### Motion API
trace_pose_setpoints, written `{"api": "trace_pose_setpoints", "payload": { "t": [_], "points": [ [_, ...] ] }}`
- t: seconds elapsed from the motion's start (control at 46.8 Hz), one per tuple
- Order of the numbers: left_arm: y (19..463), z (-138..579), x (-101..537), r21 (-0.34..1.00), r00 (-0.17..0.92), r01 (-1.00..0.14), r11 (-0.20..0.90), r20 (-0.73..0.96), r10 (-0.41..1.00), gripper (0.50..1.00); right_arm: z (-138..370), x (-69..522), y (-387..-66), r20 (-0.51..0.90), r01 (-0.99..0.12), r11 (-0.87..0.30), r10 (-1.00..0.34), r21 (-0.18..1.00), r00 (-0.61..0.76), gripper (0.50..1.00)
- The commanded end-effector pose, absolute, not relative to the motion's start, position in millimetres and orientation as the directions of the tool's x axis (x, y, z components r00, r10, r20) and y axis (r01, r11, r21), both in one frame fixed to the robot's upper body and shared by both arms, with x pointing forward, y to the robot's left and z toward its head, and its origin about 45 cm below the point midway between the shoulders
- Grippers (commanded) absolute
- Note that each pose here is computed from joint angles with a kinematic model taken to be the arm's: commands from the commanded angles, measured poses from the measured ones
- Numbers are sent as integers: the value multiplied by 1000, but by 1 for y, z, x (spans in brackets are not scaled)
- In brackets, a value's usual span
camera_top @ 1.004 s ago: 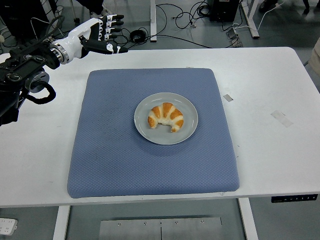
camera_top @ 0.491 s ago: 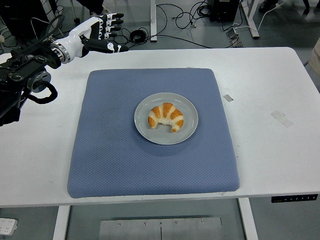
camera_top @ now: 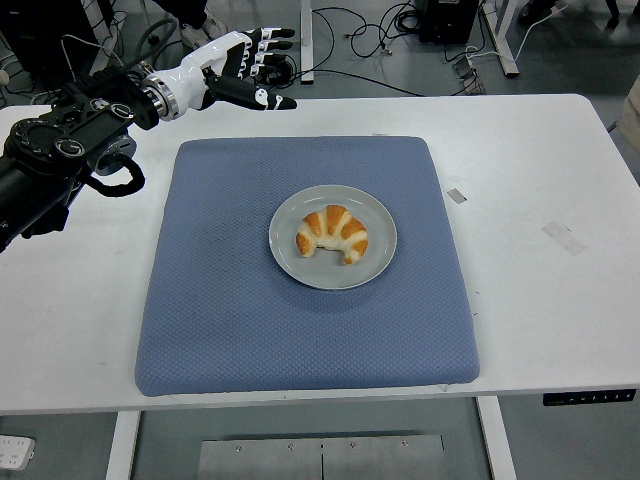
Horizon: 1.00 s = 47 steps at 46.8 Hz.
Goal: Place the bread on the table
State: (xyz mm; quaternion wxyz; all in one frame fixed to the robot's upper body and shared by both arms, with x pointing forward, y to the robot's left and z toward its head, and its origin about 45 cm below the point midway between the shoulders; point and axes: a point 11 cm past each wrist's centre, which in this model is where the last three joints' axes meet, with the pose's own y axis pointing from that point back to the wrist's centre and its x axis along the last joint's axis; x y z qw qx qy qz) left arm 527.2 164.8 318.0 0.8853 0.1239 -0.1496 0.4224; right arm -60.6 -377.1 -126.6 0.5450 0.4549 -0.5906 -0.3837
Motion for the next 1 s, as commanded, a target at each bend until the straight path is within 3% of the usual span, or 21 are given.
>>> {"api": "trace_pose_setpoints", "payload": {
  "t": [0.0, 0.299, 0.62, 0.983],
  "points": [
    [150, 323, 525, 96, 623, -760, 643, 391, 678, 961, -127, -61, -377, 295, -119, 292, -956, 949, 8, 1000],
    [103, 317, 499, 185, 720, -618, 764, 522, 456, 949, -127, -61, -377, 295, -119, 292, -956, 949, 8, 1000],
    [81, 289, 472, 319, 760, -497, 807, 608, 228, 936, -127, -61, -377, 295, -119, 292, -956, 949, 8, 1000],
    [87, 260, 464, 409, 781, -469, 782, 606, 152, 930, -127, -61, -377, 295, -119, 292, -956, 949, 8, 1000]
  ]
}}
